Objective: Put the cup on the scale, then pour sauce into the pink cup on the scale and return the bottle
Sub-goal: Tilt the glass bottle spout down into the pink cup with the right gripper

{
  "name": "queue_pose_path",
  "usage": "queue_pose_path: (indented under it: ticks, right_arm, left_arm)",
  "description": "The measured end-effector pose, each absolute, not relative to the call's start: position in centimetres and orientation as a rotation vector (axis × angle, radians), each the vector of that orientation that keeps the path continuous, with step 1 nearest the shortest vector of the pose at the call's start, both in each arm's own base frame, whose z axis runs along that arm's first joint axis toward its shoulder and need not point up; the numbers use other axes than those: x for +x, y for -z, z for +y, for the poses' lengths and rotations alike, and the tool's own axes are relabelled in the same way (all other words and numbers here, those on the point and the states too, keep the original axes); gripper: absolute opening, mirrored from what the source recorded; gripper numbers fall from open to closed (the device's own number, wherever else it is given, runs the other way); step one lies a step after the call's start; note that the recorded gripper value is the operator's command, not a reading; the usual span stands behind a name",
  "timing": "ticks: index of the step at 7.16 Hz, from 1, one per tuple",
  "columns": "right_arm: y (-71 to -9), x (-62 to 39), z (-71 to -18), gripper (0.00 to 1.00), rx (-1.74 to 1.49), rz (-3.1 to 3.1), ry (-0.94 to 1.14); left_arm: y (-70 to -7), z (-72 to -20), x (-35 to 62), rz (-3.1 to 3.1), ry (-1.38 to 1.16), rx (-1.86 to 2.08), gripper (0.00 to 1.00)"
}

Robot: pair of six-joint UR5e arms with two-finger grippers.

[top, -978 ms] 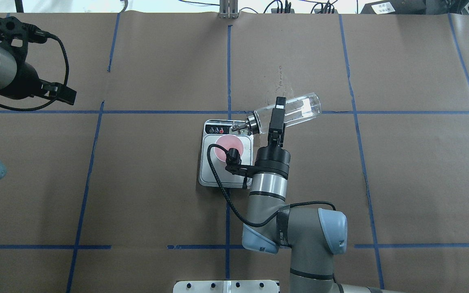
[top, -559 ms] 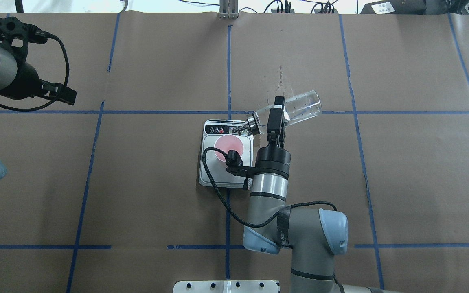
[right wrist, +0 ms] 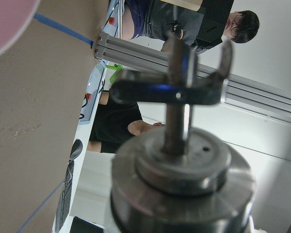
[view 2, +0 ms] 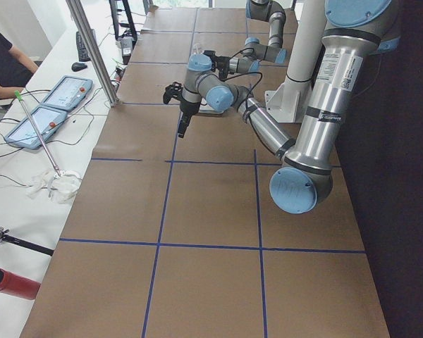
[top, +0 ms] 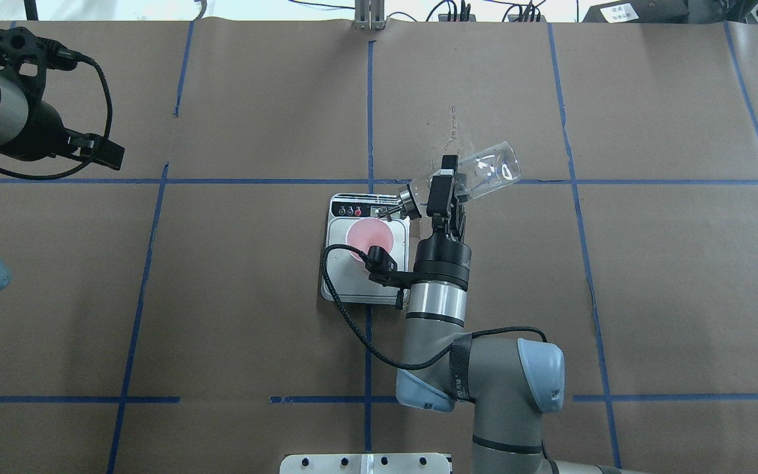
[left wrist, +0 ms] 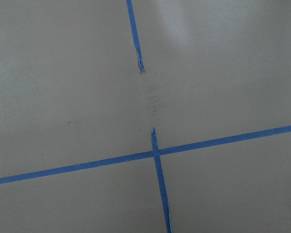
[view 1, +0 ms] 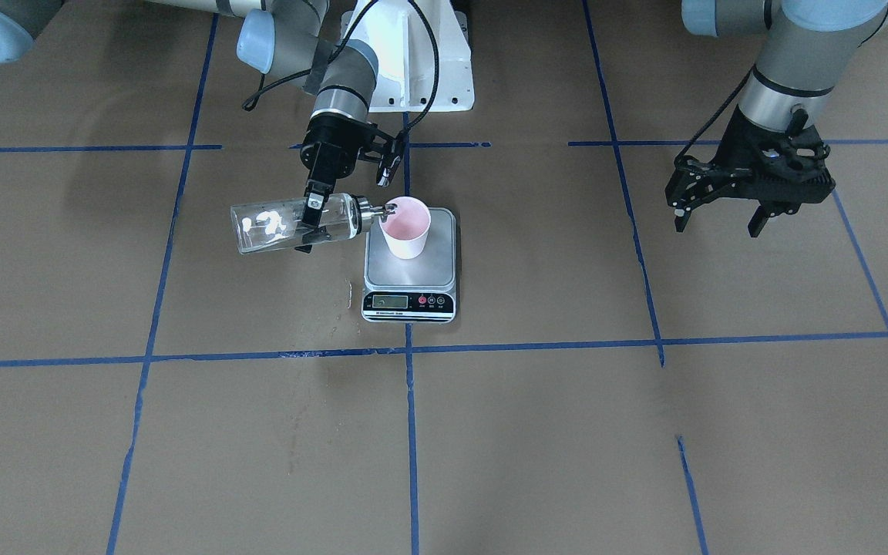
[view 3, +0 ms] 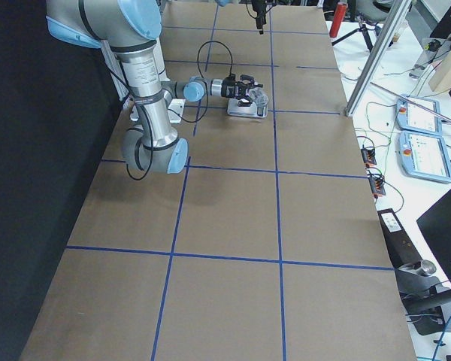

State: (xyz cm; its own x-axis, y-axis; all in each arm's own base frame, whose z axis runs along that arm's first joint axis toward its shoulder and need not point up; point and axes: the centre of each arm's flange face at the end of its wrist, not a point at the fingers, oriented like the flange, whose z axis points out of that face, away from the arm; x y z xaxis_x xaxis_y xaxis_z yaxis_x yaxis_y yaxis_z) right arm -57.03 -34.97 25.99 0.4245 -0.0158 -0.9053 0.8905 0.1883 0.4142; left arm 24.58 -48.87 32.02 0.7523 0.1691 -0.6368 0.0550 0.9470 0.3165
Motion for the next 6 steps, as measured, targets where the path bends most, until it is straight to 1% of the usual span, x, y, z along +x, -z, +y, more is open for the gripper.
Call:
queue_pose_path:
  ticks: [6]
  right_arm:
    - [-26.11,-56.99,-34.79,0.0,1.205,0.985,0.823]
  left_arm:
    - [-32.05,-48.85,24.59,0.72,-0.063,0.327,1.0]
